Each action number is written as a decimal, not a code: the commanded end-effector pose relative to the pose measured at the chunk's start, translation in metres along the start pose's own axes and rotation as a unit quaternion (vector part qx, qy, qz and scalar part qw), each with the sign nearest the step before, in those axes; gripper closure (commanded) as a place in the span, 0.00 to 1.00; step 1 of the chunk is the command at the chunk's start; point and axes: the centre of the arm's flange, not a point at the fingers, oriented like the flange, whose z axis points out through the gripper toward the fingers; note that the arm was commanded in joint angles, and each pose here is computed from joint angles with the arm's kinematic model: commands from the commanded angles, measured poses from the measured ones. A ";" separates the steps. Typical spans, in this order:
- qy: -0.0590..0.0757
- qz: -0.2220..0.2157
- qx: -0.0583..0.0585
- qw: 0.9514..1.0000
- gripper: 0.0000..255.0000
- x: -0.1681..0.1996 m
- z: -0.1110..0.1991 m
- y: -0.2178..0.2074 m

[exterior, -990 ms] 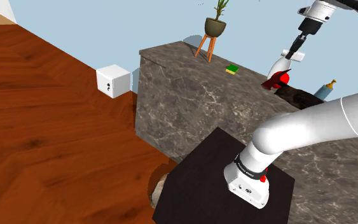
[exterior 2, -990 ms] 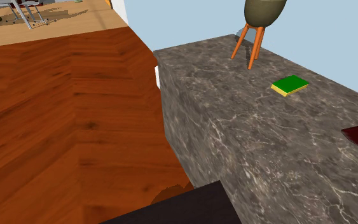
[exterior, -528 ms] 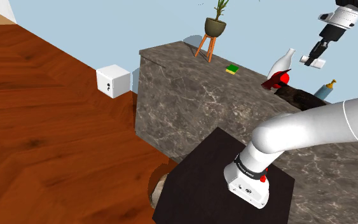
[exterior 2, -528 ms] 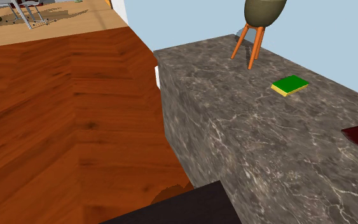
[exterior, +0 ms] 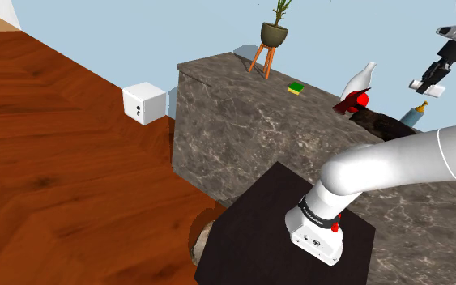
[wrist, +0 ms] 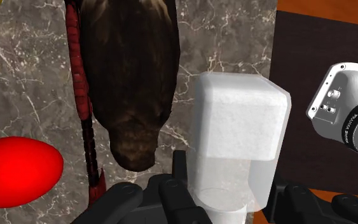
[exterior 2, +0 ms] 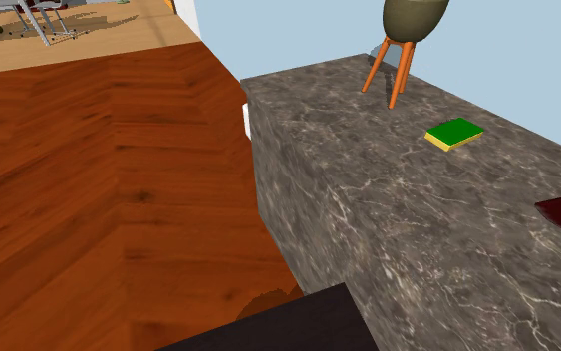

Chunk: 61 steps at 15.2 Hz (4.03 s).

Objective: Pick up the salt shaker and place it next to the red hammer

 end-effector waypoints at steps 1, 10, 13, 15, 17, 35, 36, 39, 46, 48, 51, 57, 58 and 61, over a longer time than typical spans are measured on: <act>0.000 -0.001 0.000 1.000 1.00 -0.028 0.000 0.006; 0.000 -0.001 0.000 1.000 1.00 -0.043 0.041 0.009; 0.000 -0.001 0.000 1.000 1.00 -0.043 0.057 0.009; 0.000 -0.001 0.000 1.000 1.00 -0.044 0.068 0.009; 0.000 -0.001 0.000 1.000 1.00 -0.044 0.078 0.009; 0.000 -0.001 0.000 1.000 1.00 -0.047 0.173 0.010; 0.000 -0.001 0.000 1.000 1.00 -0.048 0.178 0.010; 0.000 -0.001 0.000 1.000 1.00 -0.048 0.194 0.010; 0.000 -0.001 0.000 1.000 1.00 -0.050 0.231 0.010; 0.000 -0.001 0.000 1.000 1.00 -0.050 0.242 0.010; 0.000 -0.001 0.000 1.000 1.00 -0.050 0.248 0.010; 0.000 -0.001 0.000 1.000 1.00 -0.050 0.248 0.010; 0.000 0.001 0.000 1.000 0.00 -0.042 0.239 0.014; -0.001 0.001 0.000 1.000 0.00 -0.043 0.239 0.005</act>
